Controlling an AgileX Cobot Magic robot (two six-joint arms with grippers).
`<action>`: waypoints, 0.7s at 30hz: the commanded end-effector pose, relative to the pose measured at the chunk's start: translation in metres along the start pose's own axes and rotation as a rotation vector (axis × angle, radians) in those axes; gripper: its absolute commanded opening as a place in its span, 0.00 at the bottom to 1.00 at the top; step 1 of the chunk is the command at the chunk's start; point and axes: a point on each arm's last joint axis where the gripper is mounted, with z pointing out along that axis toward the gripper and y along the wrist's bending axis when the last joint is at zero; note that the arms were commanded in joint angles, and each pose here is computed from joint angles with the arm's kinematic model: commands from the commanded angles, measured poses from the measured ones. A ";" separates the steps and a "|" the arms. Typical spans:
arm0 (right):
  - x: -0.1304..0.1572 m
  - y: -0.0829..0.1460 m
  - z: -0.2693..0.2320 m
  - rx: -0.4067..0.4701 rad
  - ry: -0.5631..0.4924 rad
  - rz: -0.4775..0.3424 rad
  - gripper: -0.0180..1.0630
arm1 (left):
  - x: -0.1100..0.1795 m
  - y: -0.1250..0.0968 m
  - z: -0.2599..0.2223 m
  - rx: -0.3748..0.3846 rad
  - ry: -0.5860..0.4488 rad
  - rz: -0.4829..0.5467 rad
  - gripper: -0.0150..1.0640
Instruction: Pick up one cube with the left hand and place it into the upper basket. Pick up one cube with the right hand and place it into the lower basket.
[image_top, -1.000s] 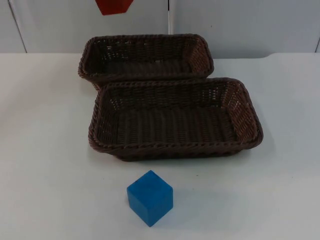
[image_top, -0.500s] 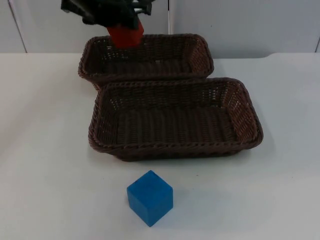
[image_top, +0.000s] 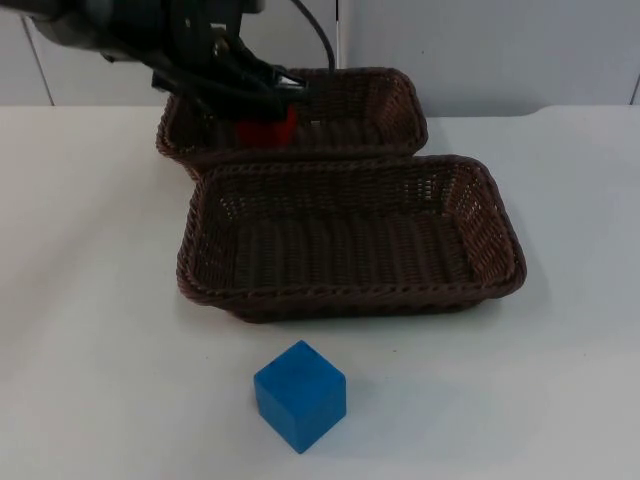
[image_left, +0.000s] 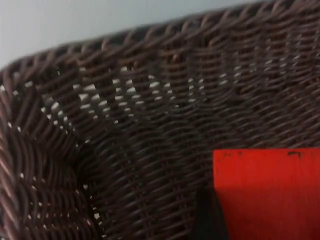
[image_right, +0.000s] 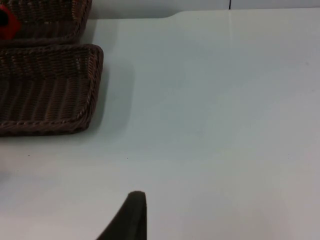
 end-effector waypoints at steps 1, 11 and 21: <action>0.000 0.000 0.000 0.000 -0.007 -0.005 0.99 | -0.006 0.000 0.000 -0.002 -0.052 -0.005 0.01; 0.000 0.000 0.000 0.000 -0.007 -0.005 0.99 | 0.003 0.001 0.007 0.001 -0.017 -0.025 0.13; 0.000 0.000 0.000 0.000 -0.007 -0.005 0.99 | 0.002 0.000 0.003 0.007 0.013 -0.038 0.72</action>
